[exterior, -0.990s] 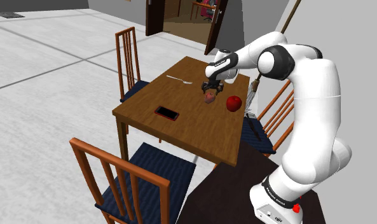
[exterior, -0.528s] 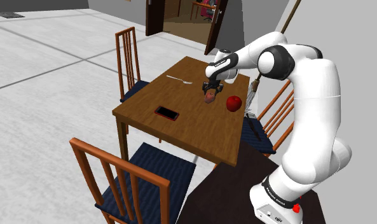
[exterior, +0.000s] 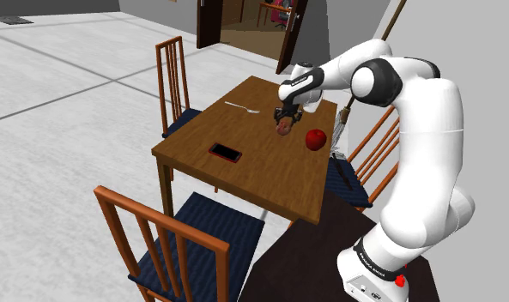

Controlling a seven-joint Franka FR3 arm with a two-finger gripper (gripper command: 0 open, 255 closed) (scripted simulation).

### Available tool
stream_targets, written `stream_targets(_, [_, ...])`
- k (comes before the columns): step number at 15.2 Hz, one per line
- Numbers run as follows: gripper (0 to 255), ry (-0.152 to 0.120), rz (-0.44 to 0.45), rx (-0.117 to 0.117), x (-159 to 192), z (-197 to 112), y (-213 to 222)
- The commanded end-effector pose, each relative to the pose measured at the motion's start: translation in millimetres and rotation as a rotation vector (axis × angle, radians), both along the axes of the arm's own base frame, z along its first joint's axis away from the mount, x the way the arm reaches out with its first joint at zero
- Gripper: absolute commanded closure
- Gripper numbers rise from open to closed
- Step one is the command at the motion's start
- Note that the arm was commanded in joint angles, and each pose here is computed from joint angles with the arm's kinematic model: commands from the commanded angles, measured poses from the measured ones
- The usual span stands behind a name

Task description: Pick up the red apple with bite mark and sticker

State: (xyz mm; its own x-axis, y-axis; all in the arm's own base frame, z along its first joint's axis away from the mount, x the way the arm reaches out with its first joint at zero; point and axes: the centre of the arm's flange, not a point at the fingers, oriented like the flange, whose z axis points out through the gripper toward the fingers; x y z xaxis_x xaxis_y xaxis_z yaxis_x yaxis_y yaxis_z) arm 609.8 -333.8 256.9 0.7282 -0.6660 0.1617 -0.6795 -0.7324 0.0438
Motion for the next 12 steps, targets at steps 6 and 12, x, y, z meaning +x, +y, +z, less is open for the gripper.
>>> stream_targets(6, [255, 0.0, 0.0, 0.0, 0.3, 38.1, 0.2])
stream_targets(12, [255, 0.0, 0.0, 0.0, 0.2, 60.0, 0.2])
